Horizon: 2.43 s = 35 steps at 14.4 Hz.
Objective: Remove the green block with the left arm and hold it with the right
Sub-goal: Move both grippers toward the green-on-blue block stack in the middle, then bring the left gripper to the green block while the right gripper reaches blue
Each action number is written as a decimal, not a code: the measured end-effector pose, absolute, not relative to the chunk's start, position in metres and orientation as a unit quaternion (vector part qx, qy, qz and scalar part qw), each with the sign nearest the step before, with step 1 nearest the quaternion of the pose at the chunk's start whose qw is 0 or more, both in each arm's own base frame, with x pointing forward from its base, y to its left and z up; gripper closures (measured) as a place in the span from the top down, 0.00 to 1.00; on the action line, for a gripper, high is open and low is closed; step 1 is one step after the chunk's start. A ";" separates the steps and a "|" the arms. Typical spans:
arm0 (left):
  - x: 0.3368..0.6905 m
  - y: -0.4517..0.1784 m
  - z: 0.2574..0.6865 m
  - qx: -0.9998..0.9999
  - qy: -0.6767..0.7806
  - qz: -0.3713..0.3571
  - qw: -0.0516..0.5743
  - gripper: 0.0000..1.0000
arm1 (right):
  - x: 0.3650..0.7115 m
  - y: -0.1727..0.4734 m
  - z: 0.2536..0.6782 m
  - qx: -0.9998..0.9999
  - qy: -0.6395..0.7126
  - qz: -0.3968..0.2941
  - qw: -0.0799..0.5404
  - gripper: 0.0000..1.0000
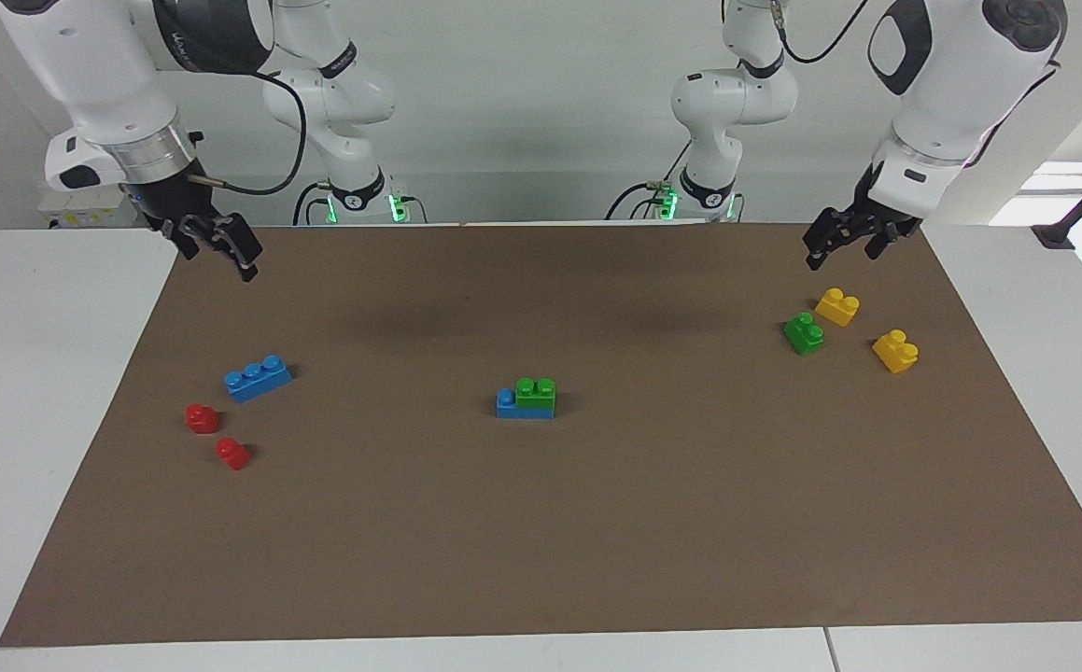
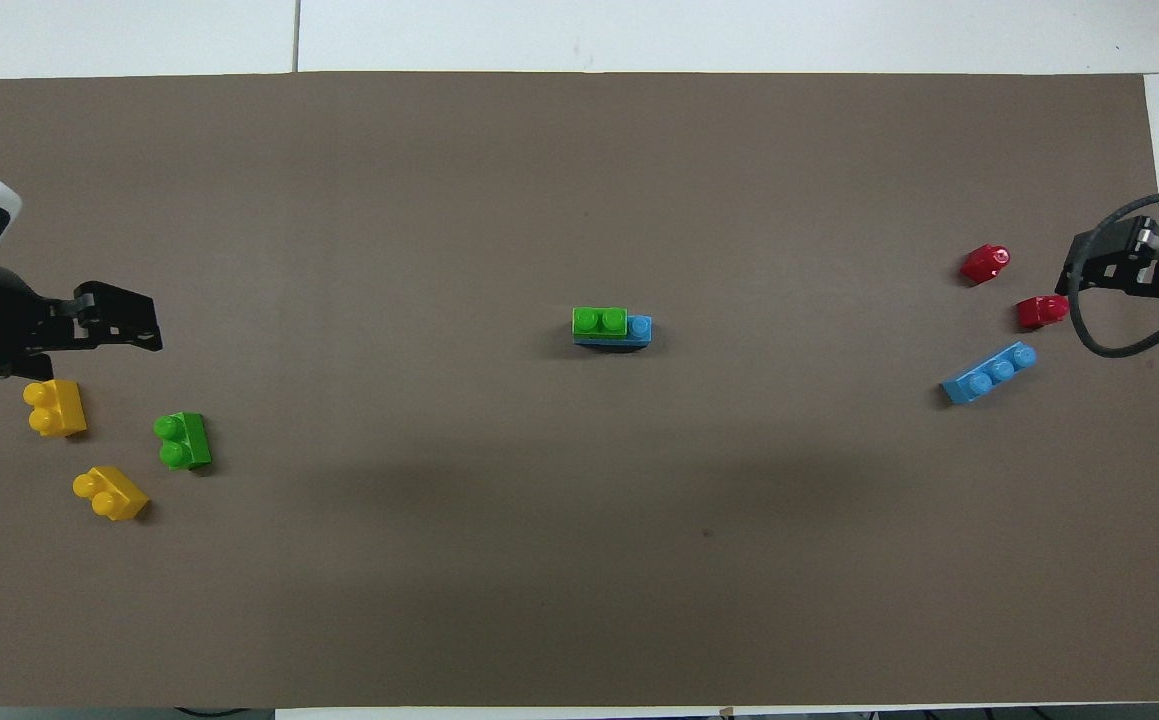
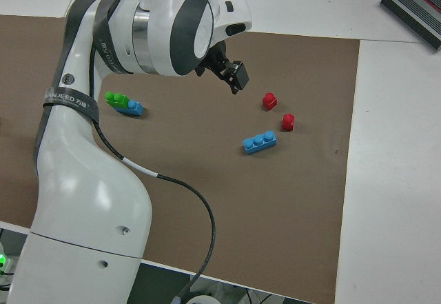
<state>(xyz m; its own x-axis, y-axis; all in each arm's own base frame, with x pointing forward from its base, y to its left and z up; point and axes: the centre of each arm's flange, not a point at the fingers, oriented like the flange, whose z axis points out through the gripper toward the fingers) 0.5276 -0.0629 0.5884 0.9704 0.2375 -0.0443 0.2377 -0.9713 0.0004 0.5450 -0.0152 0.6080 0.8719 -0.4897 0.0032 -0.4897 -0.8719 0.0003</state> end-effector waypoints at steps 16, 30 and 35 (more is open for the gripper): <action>0.474 -0.265 0.556 0.791 0.608 -0.006 0.062 1.00 | 0.562 0.077 0.549 0.751 -0.625 -0.135 -0.167 1.00; 0.505 -0.380 0.456 0.718 0.691 -0.030 0.078 1.00 | 0.591 0.137 0.454 0.738 -0.632 -0.187 -0.143 1.00; 0.505 -0.407 0.432 0.721 0.689 -0.033 0.059 1.00 | 0.604 0.171 0.425 0.731 -0.645 -0.161 -0.153 1.00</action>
